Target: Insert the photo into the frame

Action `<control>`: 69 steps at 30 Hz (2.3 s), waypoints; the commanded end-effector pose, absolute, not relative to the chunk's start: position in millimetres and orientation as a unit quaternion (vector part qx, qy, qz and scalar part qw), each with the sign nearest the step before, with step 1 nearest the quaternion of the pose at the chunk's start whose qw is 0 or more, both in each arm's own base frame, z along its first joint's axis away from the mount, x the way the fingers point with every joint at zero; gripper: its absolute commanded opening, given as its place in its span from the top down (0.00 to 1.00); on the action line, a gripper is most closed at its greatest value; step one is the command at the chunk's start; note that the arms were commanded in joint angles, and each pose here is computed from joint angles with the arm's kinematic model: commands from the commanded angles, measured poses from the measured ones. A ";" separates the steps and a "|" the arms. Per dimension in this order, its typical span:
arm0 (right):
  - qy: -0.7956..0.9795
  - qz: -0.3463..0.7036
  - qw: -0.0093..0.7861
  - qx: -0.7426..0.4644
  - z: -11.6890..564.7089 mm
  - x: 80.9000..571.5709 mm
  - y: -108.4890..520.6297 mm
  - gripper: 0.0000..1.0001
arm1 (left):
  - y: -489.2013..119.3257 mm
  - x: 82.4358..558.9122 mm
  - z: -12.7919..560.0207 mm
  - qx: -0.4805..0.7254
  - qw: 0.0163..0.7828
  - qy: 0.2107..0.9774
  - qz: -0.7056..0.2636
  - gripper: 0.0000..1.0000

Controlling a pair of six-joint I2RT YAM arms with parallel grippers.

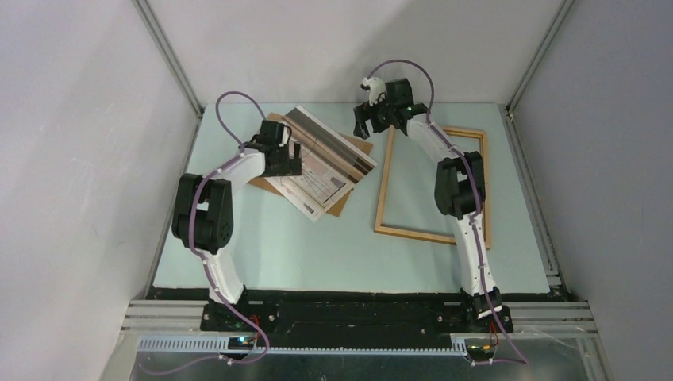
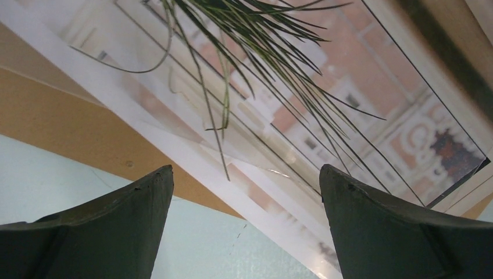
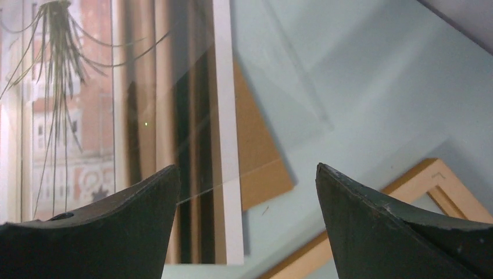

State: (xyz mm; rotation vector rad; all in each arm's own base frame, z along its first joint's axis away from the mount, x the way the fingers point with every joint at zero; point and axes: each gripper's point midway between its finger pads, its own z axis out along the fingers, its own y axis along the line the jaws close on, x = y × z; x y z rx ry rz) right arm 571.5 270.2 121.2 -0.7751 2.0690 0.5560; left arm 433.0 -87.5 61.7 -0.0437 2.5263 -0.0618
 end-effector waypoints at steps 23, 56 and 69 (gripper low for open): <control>0.887 0.282 0.334 -0.150 81.0 592.2 255.0 0.04 | -156.9 414.8 29.0 0.130 0.255 0.958 0.021 0.00; 0.886 0.389 0.216 -0.129 54.4 538.4 298.0 0.14 | -153.8 383.6 25.5 0.159 0.222 0.962 0.006 0.00; 0.892 0.380 0.160 -0.184 50.4 434.1 301.8 0.23 | -130.0 323.3 33.2 0.255 0.168 0.952 0.005 0.00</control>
